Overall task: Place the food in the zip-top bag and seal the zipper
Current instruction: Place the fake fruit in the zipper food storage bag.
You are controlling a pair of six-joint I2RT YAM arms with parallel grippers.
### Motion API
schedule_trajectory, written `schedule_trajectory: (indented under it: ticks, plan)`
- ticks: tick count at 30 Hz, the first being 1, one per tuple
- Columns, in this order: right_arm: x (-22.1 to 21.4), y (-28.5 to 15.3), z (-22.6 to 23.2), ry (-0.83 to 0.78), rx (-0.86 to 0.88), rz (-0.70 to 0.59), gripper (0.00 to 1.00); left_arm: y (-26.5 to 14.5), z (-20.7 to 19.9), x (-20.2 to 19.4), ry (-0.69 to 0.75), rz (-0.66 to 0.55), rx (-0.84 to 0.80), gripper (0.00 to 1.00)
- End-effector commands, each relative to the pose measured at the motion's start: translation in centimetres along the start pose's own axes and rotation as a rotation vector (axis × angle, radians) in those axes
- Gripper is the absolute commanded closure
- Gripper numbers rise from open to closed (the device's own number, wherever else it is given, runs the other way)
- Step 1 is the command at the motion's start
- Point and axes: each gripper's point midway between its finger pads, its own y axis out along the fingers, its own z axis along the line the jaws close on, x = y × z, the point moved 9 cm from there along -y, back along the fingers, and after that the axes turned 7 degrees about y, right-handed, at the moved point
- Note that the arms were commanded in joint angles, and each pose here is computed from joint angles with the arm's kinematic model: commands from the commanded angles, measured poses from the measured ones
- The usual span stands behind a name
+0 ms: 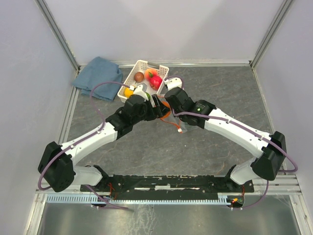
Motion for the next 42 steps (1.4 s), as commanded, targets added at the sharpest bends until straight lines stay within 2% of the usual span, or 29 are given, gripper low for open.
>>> schedule_trajectory:
  ticks: [1,11,20,34,36,42]
  plan:
    - [1.0,-0.6,0.4,0.057,0.043,-0.053,0.98,-0.1,-1.8,1.9,0.04,-0.068,-0.022,0.38]
    - [1.0,-0.7,0.6,0.067,0.066,-0.051,0.98,-0.2,-2.2,2.6,0.042,-0.105,0.003,0.27]
    - [1.1,-1.0,0.6,0.076,0.084,-0.056,0.98,0.5,-2.1,2.3,0.055,-0.087,0.042,0.2]
    - [1.3,-1.6,0.8,0.1,0.131,-0.066,0.97,1.6,-1.9,2.0,0.117,-0.101,0.169,0.18]
    - [1.3,-1.6,0.7,0.102,0.127,-0.069,0.96,1.5,-1.9,2.0,0.12,-0.099,0.17,0.1]
    - [1.2,-1.5,0.4,0.097,0.089,-0.071,0.95,0.5,-2.4,2.7,0.13,-0.119,0.15,0.04]
